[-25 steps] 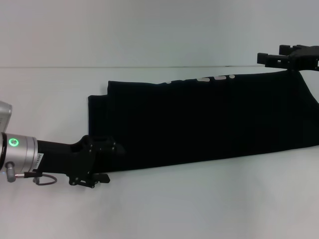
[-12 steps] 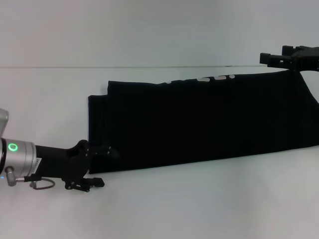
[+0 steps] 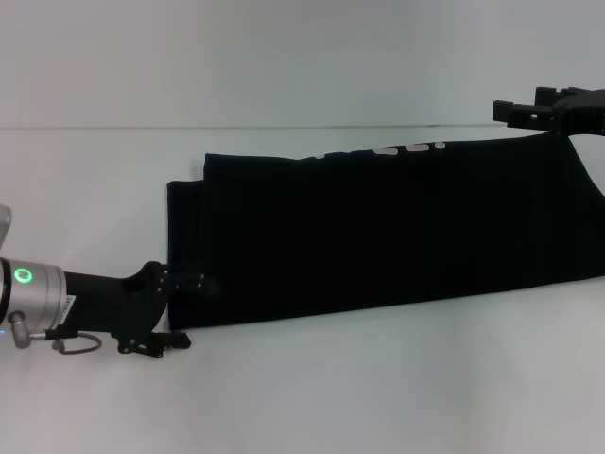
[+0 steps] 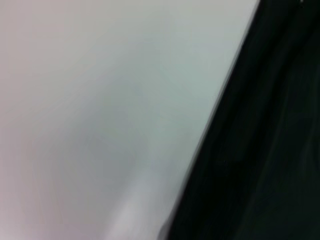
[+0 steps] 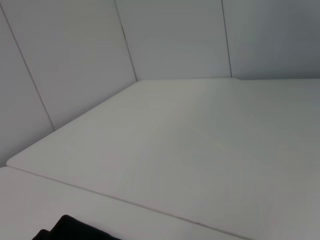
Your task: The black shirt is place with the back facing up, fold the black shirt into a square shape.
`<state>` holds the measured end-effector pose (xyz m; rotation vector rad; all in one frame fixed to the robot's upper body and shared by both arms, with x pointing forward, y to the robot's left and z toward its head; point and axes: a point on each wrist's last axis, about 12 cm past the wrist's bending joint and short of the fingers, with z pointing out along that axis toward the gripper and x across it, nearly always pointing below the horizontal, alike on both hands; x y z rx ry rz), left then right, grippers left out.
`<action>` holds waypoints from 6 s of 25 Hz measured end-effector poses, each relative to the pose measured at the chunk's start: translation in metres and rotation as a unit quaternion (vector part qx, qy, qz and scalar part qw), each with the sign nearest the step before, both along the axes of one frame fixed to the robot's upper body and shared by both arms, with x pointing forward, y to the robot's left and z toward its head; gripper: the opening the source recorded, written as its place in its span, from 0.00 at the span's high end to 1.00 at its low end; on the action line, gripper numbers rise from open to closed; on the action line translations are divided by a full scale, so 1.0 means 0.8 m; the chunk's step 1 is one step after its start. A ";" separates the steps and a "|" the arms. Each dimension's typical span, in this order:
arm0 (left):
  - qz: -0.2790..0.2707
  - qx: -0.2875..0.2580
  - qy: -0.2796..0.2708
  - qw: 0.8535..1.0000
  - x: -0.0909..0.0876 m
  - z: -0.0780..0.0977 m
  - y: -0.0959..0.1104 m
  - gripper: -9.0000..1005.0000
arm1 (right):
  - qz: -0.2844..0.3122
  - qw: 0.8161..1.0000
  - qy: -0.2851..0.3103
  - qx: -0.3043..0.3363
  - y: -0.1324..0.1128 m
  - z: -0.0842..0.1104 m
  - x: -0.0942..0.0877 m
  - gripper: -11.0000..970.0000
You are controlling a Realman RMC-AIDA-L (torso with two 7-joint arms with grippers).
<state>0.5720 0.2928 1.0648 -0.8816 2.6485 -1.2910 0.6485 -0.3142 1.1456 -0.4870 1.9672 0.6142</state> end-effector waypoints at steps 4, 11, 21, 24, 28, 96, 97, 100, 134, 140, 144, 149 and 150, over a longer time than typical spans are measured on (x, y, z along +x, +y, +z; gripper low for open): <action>0.004 0.007 -0.006 1.000 0.003 0.001 0.001 0.14 | -0.001 1.000 0.001 0.000 -0.001 -0.001 0.000 0.04; 0.008 0.019 -0.018 1.000 0.010 0.003 0.004 0.15 | -0.001 1.000 0.001 0.000 -0.001 -0.001 -0.001 0.04; 0.000 0.030 -0.036 0.999 0.020 0.010 0.002 0.16 | 0.002 1.000 0.000 0.001 0.000 0.000 -0.001 0.04; -0.004 0.031 -0.041 0.999 0.022 0.012 0.001 0.17 | 0.002 1.000 0.000 0.000 -0.001 0.001 -0.001 0.04; -0.009 0.030 -0.046 0.998 0.022 0.013 0.000 0.17 | 0.001 1.000 -0.004 -0.002 -0.002 0.003 0.000 0.04; -0.280 -0.085 -0.366 0.884 0.068 0.136 -0.122 0.88 | -0.071 0.997 -0.019 0.019 0.009 -0.002 0.009 0.04; -0.294 -0.085 -0.367 0.879 0.069 0.132 -0.152 0.88 | -0.077 0.997 -0.021 0.016 0.000 -0.001 0.006 0.04; -0.312 -0.076 -0.366 0.873 0.062 0.108 -0.223 0.87 | -0.091 0.995 -0.025 0.013 -0.026 0.001 -0.004 0.04; -0.059 0.049 -0.433 0.898 0.041 -0.002 -0.098 0.08 | -0.035 0.987 0.149 0.051 -0.024 0.001 -0.021 0.04; -0.086 0.124 -0.402 0.903 0.068 0.003 -0.096 0.08 | -0.041 0.986 0.148 0.058 -0.014 -0.005 -0.019 0.05; -0.099 0.157 -0.371 0.910 0.073 -0.002 -0.099 0.08 | -0.048 0.987 0.145 0.059 -0.011 -0.007 -0.017 0.05; -0.106 0.165 -0.361 0.912 0.072 -0.006 -0.103 0.08 | -0.054 0.987 0.142 0.055 -0.010 -0.007 -0.015 0.05; -0.108 0.165 -0.361 0.912 0.071 -0.006 -0.104 0.08 | -0.055 0.987 0.141 0.055 -0.011 -0.007 -0.014 0.05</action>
